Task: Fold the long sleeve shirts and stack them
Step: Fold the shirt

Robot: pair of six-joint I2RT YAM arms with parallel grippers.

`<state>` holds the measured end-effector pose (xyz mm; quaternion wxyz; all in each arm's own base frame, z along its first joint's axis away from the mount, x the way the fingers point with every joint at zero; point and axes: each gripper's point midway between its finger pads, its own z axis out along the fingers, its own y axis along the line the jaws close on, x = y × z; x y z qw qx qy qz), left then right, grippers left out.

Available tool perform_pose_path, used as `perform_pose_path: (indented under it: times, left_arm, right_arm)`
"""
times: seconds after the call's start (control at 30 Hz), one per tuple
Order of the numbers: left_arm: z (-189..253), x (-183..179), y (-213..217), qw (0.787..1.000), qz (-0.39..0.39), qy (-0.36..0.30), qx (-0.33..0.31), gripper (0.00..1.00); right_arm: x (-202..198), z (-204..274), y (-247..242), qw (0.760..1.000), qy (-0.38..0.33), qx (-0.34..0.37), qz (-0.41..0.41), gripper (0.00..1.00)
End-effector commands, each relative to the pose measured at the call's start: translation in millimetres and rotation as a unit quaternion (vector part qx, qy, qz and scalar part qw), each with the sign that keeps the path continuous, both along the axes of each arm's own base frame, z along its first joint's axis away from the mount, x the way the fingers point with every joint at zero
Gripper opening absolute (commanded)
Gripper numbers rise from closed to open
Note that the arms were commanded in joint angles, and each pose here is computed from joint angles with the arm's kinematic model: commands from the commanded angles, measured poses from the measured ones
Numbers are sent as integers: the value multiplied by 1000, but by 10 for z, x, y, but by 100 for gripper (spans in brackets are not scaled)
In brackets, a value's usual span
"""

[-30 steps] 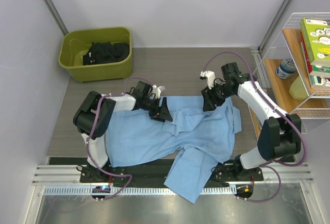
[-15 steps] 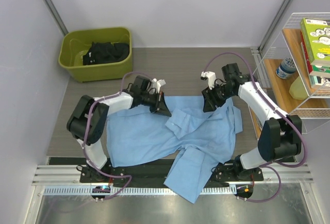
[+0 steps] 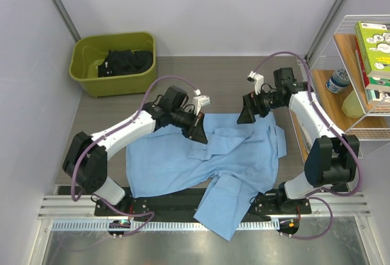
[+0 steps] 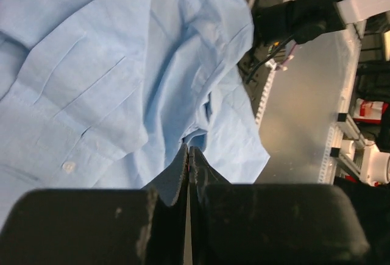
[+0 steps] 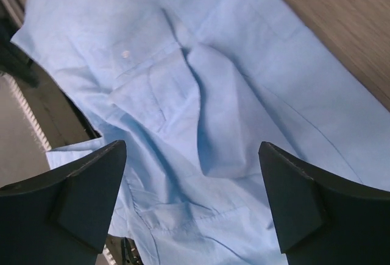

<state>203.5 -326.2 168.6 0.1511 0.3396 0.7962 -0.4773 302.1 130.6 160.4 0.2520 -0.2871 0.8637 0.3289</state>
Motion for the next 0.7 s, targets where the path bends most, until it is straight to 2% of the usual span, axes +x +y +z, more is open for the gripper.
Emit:
perform_pose_path:
  times: [0.0,0.03,0.1,0.13,0.17,0.2,0.23,0.33,0.5,0.63,0.67]
  left_arm:
    - [-220,111,239,998,30,-22,57,0]
    - [-175,207,292,998,52,-9,40,0]
    - [-242,244,421,996,83,30,33,10]
    - [-231,320,512,993,105,54,23,25]
    - [-263,331,570,991,113,64,26,31]
    - [-273,348,608,990,118,68,29,36]
    - [-279,381,665,989,126,67,31,41]
    - [-291,399,771,988,134,60,43,52]
    - [-394,437,958,984,154,69,60,56]
    - [-420,423,1035,982,160,74,62,59]
    - [-410,415,1038,983,158,72,62,64]
  right_arm:
    - [-185,125,440,994,-45,43,84,96]
    - [-142,44,448,994,-60,17,85,96]
    - [-113,-74,643,991,-71,8,109,94]
    - [-97,-133,700,991,-65,4,114,93]
    - [-57,-111,779,990,-67,5,122,91]
    - [-74,-139,887,989,-59,8,134,85]
    - [-63,-273,952,989,-37,6,141,82]
    - [-75,-344,1183,984,-32,4,173,74]
    - [-37,-554,1483,978,-20,-13,206,64]
    - [21,-677,1651,977,2,-16,214,62]
    - [44,-671,1697,976,-1,-16,216,62]
